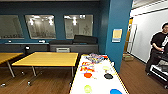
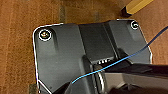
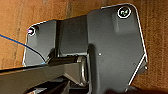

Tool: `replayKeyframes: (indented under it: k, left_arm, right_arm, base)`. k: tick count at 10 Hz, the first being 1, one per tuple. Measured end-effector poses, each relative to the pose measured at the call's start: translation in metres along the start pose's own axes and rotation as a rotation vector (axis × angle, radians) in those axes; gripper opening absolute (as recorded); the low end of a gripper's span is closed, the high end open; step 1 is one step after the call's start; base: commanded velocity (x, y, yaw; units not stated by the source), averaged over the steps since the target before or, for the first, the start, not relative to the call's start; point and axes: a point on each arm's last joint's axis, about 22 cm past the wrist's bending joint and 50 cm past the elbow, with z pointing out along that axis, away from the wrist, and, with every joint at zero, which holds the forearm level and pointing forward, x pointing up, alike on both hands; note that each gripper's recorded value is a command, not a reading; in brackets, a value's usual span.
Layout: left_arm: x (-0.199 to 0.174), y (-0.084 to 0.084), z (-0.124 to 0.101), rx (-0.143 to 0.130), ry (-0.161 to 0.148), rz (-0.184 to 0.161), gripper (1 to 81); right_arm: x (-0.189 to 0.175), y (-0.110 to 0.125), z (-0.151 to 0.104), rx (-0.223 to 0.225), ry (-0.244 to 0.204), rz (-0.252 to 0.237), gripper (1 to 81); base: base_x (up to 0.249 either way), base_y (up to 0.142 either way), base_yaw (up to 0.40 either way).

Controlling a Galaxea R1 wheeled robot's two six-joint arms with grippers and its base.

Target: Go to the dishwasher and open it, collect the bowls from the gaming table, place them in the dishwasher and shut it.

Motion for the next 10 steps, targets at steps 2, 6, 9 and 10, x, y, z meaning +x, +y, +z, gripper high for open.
replayKeyframes:
  k: [2, 6, 9, 10]
  left_arm:
    - [-0.001, 0.010, 0.002, -0.012, 0.000, -0.001, 81.1]
    - [0.000, 0.007, 0.002, -0.009, 0.000, 0.001, 81.1]
    - [-0.001, 0.004, 0.001, -0.007, -0.001, 0.008, 81.1]
    - [-0.001, 0.000, 0.000, -0.003, -0.001, 0.010, 81.1]
  right_arm:
    - [-0.001, 0.007, -0.001, -0.008, -0.002, 0.001, 81.1]
    - [0.000, 0.007, -0.002, -0.005, 0.011, 0.006, 81.1]
    - [-0.009, 0.012, -0.006, 0.013, 0.011, 0.015, 81.1]
    - [-0.006, 0.017, -0.010, 0.026, 0.020, 0.019, 81.1]
  base:
    - [0.000, 0.000, 0.000]
    - [0.000, 0.000, 0.000]
    - [0.000, 0.000, 0.000]
    - [0.000, 0.000, 0.000]
